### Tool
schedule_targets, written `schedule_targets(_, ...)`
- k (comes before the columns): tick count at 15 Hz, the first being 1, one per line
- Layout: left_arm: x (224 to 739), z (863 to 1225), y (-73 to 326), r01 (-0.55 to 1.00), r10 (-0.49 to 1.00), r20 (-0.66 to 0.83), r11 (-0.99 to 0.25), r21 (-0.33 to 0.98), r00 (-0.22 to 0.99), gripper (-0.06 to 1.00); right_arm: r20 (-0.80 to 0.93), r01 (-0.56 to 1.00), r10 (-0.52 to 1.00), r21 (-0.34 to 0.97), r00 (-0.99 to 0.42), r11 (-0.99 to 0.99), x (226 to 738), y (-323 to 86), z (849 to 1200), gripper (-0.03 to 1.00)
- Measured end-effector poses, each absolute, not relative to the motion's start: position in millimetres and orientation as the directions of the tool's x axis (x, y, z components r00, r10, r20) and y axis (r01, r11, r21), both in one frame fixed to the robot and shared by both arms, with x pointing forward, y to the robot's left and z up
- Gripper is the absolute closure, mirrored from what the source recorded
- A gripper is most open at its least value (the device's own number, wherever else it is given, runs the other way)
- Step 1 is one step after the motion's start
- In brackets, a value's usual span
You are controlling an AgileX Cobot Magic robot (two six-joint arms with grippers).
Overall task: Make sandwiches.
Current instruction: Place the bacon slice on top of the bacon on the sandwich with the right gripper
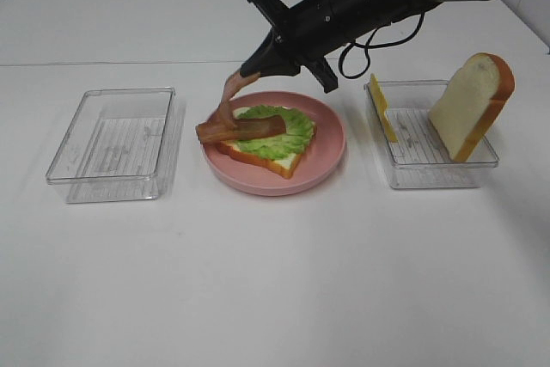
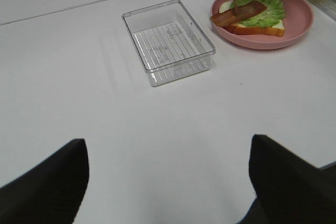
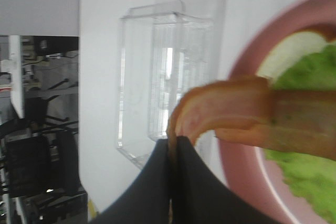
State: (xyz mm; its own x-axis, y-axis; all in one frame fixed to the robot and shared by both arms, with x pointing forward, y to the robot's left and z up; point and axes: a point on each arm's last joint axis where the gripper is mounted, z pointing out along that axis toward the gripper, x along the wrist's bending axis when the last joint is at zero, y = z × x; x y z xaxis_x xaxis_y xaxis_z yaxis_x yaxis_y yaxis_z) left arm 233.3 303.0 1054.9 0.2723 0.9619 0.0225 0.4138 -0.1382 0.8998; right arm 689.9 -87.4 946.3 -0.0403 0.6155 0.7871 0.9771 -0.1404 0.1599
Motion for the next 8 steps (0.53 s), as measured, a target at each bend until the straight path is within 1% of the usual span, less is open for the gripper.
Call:
schedule_targets(2, 233.3, 1054.9, 303.0, 0.414, 0.962, 0.022, -0.138, 0.9, 0.272, 0.16, 0.698, 0.981, 0.716, 0.15, -0.017, -0.122, 688.3, -95.2, 936.6, 0.97)
schedule_targets(5, 233.3, 1054.9, 303.0, 0.414, 0.962, 0.022, -0.138, 0.9, 0.272, 0.16, 0.61, 0.983, 0.793, 0.153, -0.012, -0.103, 687.4, -103.0, 929.9, 0.97)
schedule_targets(7, 233.3, 1054.9, 303.0, 0.414, 0.962, 0.022, -0.138, 0.9, 0.272, 0.16, 0.555, 0.982, 0.832, 0.166, -0.016, -0.093, 686.7, -108.2, 931.4, 0.97)
schedule_targets(8, 233.3, 1054.9, 303.0, 0.414, 0.962, 0.022, -0.138, 0.9, 0.272, 0.16, 0.546, 0.981, 0.838, 0.175, -0.027, -0.083, 686.1, -109.1, 934.1, 0.94)
